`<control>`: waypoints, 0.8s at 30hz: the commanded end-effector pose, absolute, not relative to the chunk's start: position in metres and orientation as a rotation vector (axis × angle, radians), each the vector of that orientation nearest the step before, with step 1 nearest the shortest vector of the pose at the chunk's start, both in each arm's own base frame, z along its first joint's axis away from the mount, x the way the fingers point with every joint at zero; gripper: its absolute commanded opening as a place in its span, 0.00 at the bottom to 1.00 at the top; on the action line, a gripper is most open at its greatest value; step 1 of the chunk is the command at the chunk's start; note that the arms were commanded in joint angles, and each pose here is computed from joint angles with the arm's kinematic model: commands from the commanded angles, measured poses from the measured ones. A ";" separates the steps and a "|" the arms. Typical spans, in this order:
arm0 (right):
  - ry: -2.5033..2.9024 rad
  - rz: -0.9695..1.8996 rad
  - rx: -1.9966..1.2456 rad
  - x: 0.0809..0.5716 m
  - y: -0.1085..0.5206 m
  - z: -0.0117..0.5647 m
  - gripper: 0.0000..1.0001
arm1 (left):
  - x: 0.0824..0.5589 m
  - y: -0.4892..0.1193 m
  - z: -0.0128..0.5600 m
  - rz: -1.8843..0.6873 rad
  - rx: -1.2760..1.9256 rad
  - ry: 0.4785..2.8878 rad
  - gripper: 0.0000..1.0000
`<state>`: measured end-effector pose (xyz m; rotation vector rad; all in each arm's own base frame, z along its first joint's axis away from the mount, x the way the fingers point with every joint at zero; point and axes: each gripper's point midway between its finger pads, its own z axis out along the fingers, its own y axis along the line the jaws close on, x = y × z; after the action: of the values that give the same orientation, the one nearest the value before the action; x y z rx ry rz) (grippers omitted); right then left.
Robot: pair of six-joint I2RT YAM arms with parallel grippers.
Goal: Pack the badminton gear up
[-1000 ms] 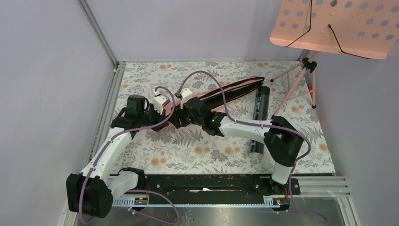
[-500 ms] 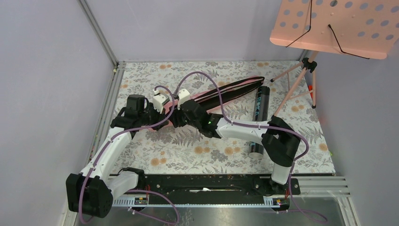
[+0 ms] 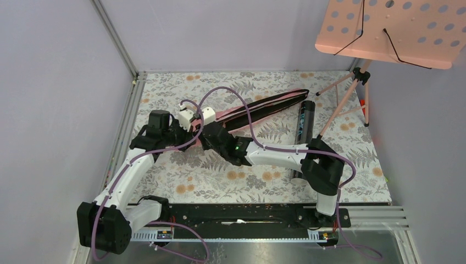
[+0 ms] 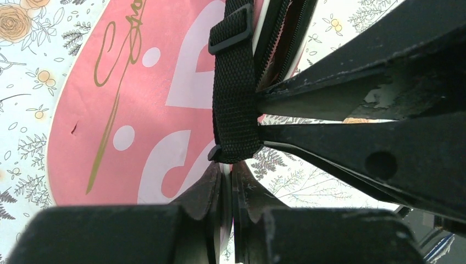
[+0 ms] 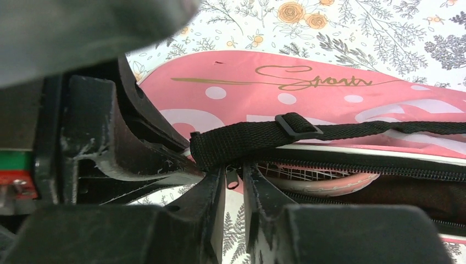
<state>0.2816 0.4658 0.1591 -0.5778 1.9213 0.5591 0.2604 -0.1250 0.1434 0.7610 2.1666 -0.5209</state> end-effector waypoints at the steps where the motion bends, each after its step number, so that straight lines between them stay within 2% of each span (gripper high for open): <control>1: 1.840 0.540 -0.493 0.297 0.470 0.187 0.15 | 0.261 -0.155 0.183 -0.649 0.814 2.010 0.00; 4: 1.881 0.427 -0.543 0.299 0.457 0.177 0.00 | 0.261 -0.154 0.184 -0.633 0.816 2.002 0.00; 10: 2.026 0.018 -0.656 0.307 0.396 0.142 0.00 | 0.274 -0.135 0.189 -0.453 0.820 1.970 0.00; 17: 2.245 -0.212 -0.615 0.316 0.298 0.100 0.00 | 0.294 -0.093 0.199 -0.088 0.897 1.849 0.00; 24: 2.294 -0.396 -0.523 0.347 0.228 0.102 0.00 | 0.285 -0.091 0.198 -0.089 0.960 1.844 0.00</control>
<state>0.3384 0.2646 0.0875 -0.5356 2.2987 -0.2339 0.2738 -0.0928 0.1709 0.9204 1.9634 -0.1599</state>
